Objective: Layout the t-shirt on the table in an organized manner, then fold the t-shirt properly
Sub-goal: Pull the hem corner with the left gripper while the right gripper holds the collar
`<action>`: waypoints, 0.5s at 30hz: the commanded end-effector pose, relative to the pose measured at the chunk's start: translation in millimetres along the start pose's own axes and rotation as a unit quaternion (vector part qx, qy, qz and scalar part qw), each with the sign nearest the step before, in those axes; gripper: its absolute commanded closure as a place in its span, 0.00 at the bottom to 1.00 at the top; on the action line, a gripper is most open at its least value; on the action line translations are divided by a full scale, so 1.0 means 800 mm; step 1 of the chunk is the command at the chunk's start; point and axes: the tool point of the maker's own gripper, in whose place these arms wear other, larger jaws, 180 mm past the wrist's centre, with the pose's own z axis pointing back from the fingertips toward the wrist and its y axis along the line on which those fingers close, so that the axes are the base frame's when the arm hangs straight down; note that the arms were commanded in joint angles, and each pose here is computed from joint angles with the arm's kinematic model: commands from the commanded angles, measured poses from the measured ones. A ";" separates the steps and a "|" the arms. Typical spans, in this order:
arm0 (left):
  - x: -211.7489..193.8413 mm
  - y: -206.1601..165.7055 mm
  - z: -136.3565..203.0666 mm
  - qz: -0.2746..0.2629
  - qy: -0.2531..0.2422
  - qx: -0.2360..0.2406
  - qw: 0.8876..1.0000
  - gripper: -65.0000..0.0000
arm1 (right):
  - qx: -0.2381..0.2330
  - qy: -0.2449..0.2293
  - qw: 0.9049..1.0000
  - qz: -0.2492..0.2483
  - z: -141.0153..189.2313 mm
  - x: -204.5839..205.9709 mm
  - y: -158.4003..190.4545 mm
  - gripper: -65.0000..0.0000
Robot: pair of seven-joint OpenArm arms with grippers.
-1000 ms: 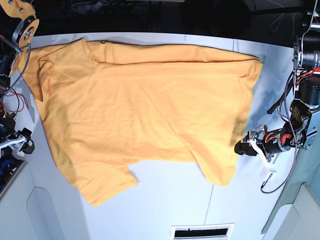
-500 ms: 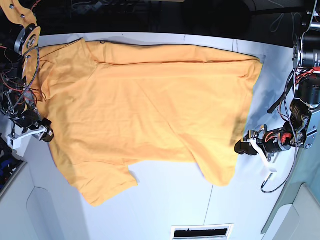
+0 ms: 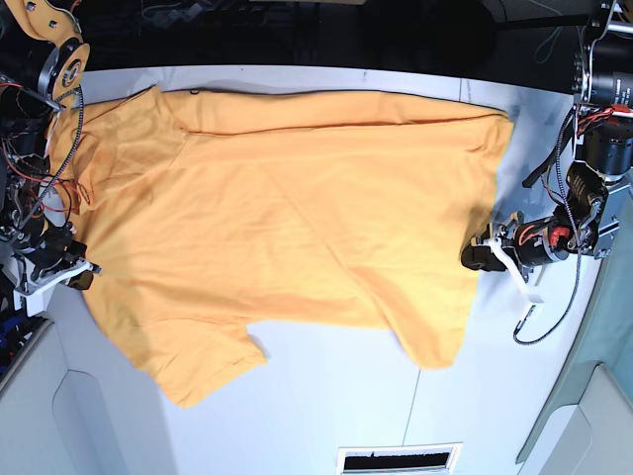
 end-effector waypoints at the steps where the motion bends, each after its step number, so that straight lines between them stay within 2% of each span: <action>1: 0.009 0.007 0.007 -0.009 -0.004 0.006 1.000 0.73 | -0.003 -0.040 0.999 0.015 0.011 0.046 -0.004 1.00; 6: -0.003 0.006 0.006 -0.007 0.004 0.004 1.000 0.73 | -0.012 -0.065 0.996 0.052 0.029 0.084 0.002 1.00; 9: -0.005 0.006 0.006 -0.007 0.005 0.004 1.000 0.73 | -0.011 -0.064 0.996 0.053 0.030 0.085 0.003 1.00; 10: -0.004 0.006 0.006 -0.007 0.005 0.005 1.000 0.73 | -0.011 -0.061 0.997 0.051 0.029 0.081 0.002 0.95; 13: -0.005 0.007 0.006 -0.008 0.006 0.005 1.000 0.73 | -0.015 -0.056 0.998 0.035 0.029 0.066 -0.003 0.52; 14: -0.005 0.007 0.006 -0.008 0.006 0.005 1.000 0.73 | -0.017 -0.051 0.998 0.032 0.029 0.059 -0.005 0.43; 15: -0.005 0.007 0.006 -0.008 0.006 0.005 1.000 0.73 | -0.019 -0.048 0.998 0.031 0.029 0.053 -0.006 0.40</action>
